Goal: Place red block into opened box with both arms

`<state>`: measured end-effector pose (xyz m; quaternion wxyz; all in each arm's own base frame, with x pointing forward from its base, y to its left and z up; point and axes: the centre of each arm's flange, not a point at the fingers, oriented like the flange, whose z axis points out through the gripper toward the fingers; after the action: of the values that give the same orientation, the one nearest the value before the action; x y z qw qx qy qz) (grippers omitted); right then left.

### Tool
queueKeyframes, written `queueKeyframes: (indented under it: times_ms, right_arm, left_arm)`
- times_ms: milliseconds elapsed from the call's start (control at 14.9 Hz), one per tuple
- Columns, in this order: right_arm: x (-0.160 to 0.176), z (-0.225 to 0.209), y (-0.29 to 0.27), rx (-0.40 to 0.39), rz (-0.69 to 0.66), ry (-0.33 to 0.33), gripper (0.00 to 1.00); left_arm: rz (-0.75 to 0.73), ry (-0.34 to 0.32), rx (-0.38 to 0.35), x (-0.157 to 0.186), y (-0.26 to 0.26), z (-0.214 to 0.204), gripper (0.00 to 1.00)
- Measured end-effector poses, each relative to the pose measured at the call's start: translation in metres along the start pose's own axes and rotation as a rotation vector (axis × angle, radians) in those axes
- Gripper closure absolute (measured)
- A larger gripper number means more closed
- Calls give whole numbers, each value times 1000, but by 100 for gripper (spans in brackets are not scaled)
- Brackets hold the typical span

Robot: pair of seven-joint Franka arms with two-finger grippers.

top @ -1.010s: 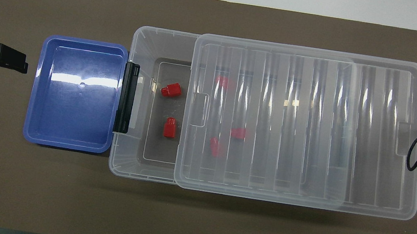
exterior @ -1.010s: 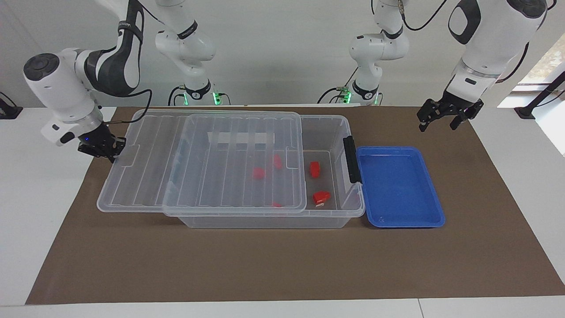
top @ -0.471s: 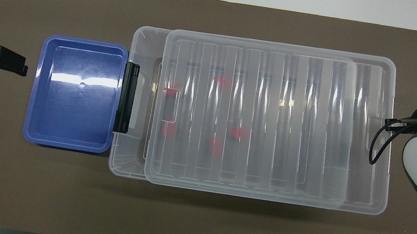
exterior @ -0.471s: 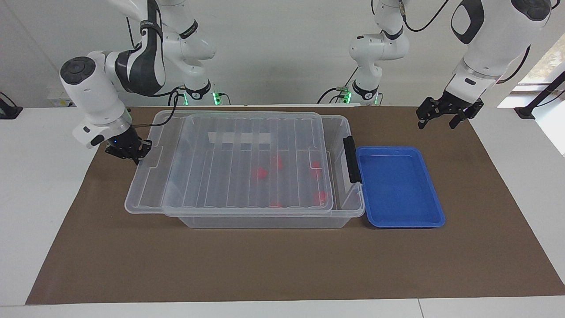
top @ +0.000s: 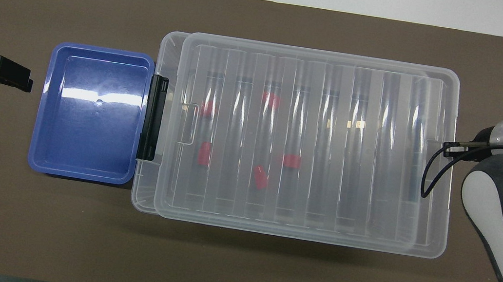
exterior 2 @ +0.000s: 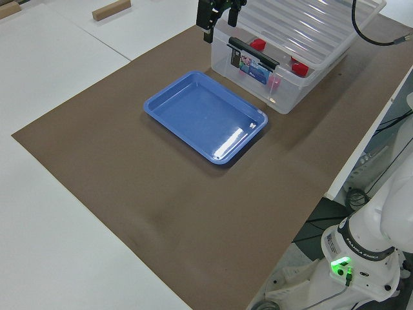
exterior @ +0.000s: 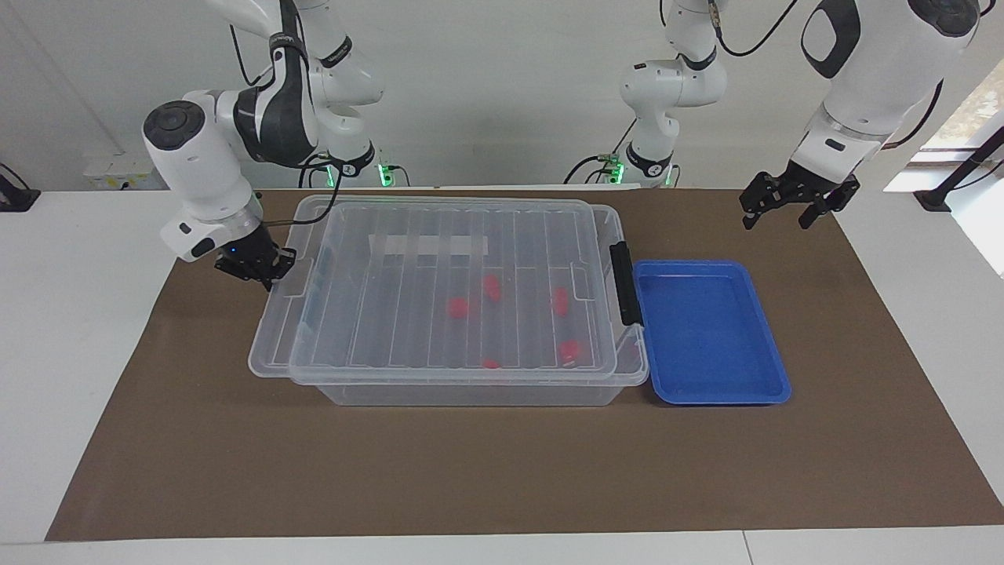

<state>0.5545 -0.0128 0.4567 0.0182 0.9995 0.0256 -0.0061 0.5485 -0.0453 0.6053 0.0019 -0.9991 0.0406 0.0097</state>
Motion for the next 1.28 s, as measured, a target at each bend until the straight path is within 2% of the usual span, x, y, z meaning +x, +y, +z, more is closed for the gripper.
queueKeyframes:
  times_ms: [1279]
  right_arm:
    - [-2,-3,-19,8,8,5,99]
  left_arm:
    - [2,-4,13,0,-2,2,0]
